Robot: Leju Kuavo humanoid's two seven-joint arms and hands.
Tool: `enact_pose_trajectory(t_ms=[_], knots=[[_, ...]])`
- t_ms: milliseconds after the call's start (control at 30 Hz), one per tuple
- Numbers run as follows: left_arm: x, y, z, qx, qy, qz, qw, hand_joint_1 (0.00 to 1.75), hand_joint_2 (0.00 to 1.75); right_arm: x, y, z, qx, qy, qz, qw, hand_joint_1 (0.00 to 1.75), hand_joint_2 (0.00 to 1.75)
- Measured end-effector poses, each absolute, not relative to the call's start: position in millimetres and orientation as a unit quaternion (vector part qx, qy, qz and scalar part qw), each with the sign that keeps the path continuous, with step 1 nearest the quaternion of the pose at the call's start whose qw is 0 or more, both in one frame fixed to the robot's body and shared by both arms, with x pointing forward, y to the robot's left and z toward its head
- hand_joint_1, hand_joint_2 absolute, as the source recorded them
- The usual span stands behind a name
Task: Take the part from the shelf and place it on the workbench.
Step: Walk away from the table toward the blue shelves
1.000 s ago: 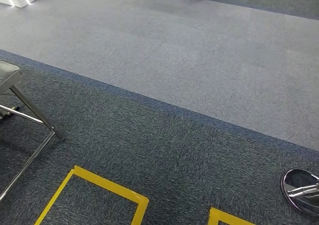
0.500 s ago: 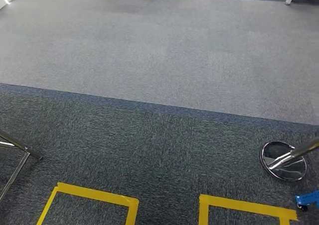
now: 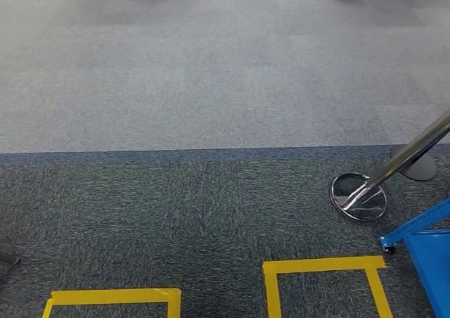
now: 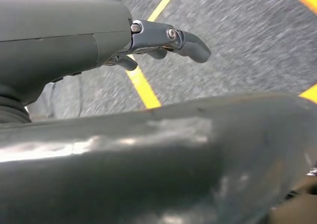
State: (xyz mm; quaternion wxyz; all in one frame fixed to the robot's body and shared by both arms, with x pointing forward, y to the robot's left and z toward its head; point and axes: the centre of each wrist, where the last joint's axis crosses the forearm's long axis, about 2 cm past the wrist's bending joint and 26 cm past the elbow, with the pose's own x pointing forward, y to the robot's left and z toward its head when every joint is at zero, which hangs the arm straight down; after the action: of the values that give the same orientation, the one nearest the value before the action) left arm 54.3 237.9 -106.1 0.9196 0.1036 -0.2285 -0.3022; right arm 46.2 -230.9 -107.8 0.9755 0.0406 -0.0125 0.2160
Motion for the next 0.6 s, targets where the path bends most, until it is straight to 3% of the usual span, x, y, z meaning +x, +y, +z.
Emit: enact_pose_trajectory(t_ms=[600], knots=[[55, 214, -103, 0.089, -0.244, -0.275, 0.926, 0.00, 0.00, 51, -234, -108, 0.039, 0.000, 0.223, 0.974, 0.00, 0.00]])
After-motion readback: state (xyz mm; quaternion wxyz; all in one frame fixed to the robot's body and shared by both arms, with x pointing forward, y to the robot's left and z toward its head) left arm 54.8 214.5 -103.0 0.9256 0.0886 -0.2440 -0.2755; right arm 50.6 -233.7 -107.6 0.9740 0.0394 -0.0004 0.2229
